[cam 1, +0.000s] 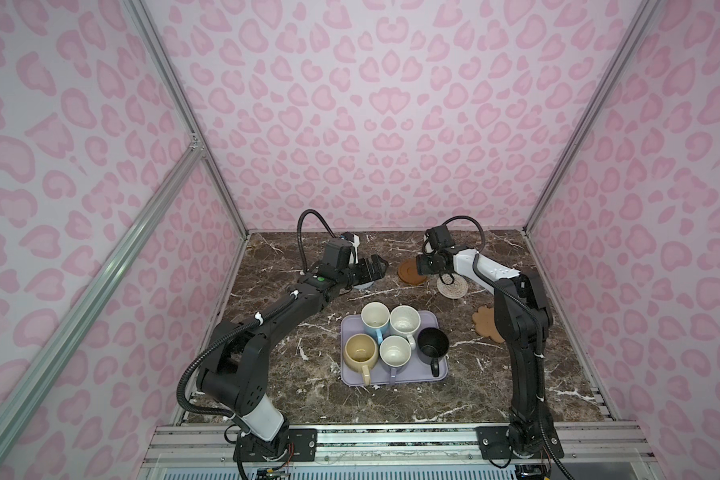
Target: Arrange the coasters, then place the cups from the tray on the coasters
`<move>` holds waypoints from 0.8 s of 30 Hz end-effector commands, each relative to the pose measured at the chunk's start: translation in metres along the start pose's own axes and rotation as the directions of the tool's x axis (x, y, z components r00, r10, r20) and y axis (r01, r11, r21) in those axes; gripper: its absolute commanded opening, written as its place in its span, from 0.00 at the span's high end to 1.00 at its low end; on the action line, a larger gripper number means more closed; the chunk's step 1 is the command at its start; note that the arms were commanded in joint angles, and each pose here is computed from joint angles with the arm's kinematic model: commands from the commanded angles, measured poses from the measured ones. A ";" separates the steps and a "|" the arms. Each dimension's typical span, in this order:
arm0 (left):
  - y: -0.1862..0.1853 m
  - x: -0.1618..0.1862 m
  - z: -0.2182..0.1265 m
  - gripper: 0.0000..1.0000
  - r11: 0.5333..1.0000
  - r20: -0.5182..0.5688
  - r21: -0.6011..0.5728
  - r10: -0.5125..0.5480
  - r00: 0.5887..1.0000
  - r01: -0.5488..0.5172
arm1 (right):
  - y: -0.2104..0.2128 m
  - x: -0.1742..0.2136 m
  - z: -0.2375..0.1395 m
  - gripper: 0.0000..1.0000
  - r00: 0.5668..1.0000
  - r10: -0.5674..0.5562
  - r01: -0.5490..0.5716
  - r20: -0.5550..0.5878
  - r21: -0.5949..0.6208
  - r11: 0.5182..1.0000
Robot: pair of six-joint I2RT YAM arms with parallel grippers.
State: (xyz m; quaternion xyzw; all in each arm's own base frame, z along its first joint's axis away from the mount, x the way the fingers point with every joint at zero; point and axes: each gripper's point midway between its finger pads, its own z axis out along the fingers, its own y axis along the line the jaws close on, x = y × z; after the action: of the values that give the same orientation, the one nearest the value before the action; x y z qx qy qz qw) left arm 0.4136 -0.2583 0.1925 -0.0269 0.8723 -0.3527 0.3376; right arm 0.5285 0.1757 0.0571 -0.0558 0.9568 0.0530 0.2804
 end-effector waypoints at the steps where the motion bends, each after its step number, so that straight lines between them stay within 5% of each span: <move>1: -0.007 -0.009 0.002 0.02 0.999 0.026 0.032 0.005 1.000 -0.006 | 0.003 0.012 0.011 0.33 0.998 -0.024 0.024 -0.063 -0.010 1.000; 24: 0.006 0.003 0.008 0.02 1.000 0.000 -0.003 -0.017 1.000 0.017 | 0.027 0.048 0.036 0.52 0.980 -0.089 0.083 -0.180 -0.041 0.996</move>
State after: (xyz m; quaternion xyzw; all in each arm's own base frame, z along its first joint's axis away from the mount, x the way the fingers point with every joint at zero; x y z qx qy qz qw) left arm 0.4133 -0.2583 0.1784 -0.0326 0.8791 -0.3481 0.3240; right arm 0.5275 0.2006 0.0232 -0.0863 0.9646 0.0572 0.2424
